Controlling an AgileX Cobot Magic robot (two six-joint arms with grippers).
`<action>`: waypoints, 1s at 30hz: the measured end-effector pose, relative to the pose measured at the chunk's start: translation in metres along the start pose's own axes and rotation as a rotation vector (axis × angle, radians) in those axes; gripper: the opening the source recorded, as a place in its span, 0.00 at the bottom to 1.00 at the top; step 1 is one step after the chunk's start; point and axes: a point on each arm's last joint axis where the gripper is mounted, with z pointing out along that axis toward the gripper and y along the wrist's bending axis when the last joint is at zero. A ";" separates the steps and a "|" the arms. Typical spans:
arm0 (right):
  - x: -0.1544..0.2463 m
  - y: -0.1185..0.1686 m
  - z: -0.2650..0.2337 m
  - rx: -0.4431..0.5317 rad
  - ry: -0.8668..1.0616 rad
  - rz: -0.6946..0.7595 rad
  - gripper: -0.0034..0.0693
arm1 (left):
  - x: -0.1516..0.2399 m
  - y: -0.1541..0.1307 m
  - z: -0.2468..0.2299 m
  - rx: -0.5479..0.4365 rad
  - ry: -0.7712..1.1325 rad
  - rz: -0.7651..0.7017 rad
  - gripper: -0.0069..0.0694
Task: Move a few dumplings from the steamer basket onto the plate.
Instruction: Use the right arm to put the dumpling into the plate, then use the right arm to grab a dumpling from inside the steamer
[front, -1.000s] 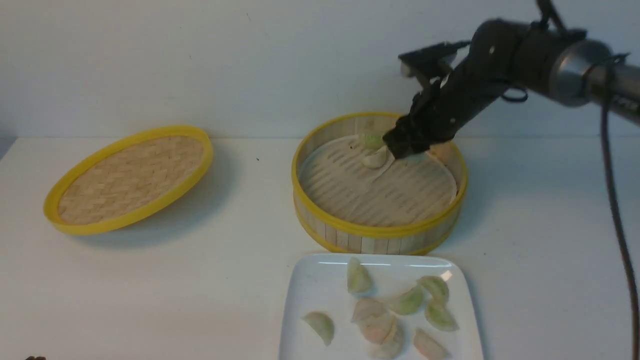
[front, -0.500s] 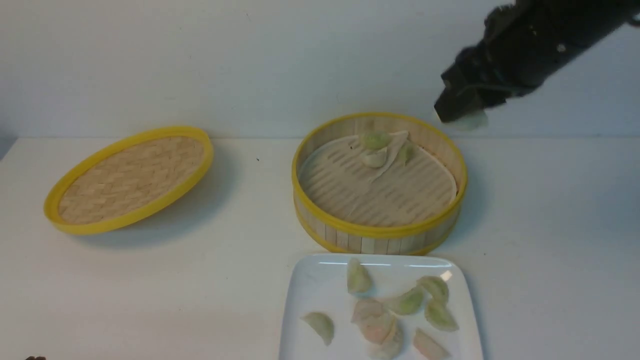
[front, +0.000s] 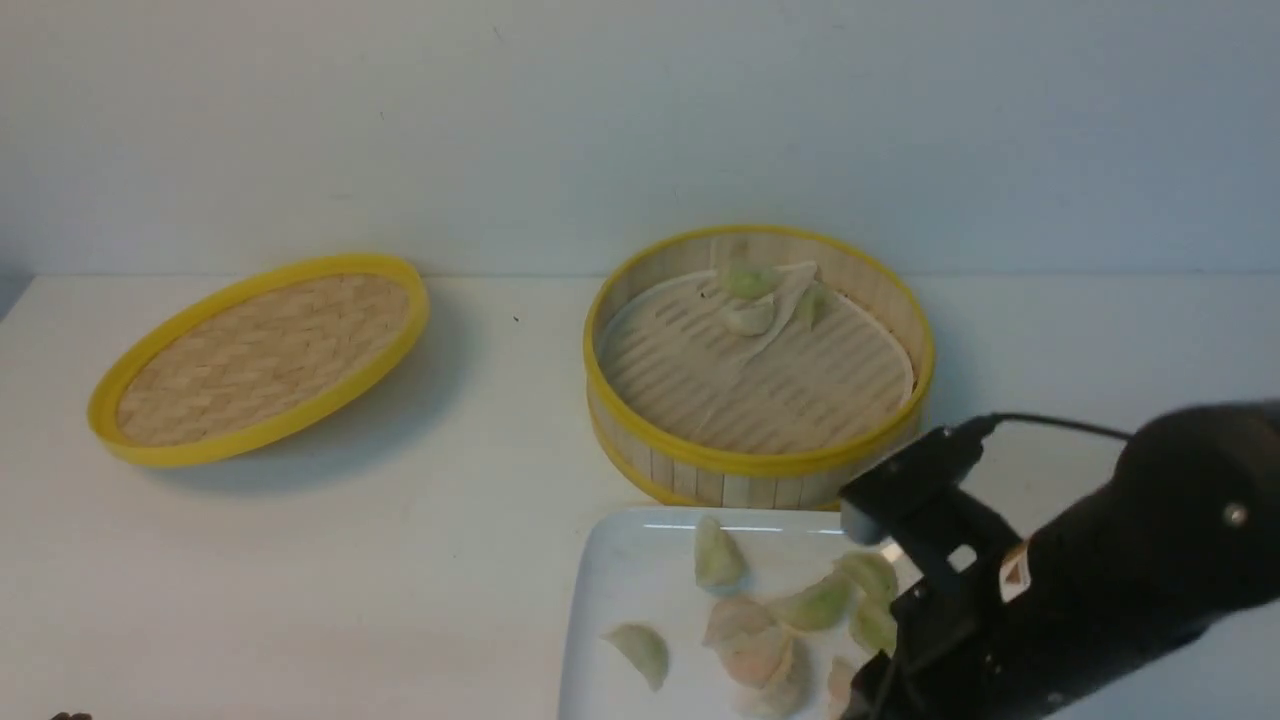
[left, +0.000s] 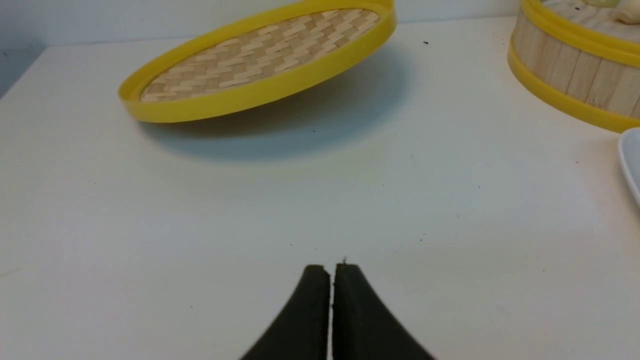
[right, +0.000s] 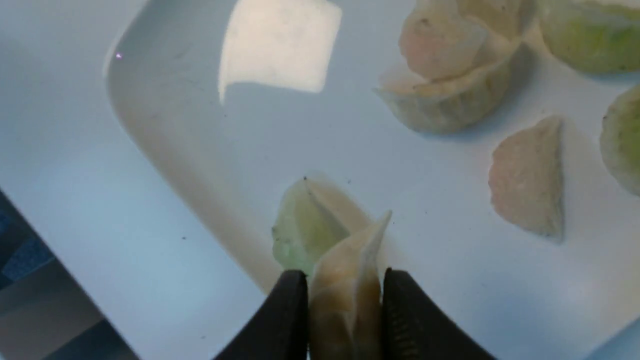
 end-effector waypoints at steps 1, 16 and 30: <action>0.001 -0.001 0.006 0.007 0.001 0.008 0.29 | 0.000 0.000 0.000 0.000 0.000 0.000 0.08; -0.047 -0.004 -0.006 0.026 -0.098 0.062 0.82 | 0.000 0.000 0.000 0.000 0.000 0.000 0.08; -0.190 -0.093 -0.082 0.169 -0.339 0.133 0.79 | 0.000 0.000 0.000 0.000 0.000 0.000 0.08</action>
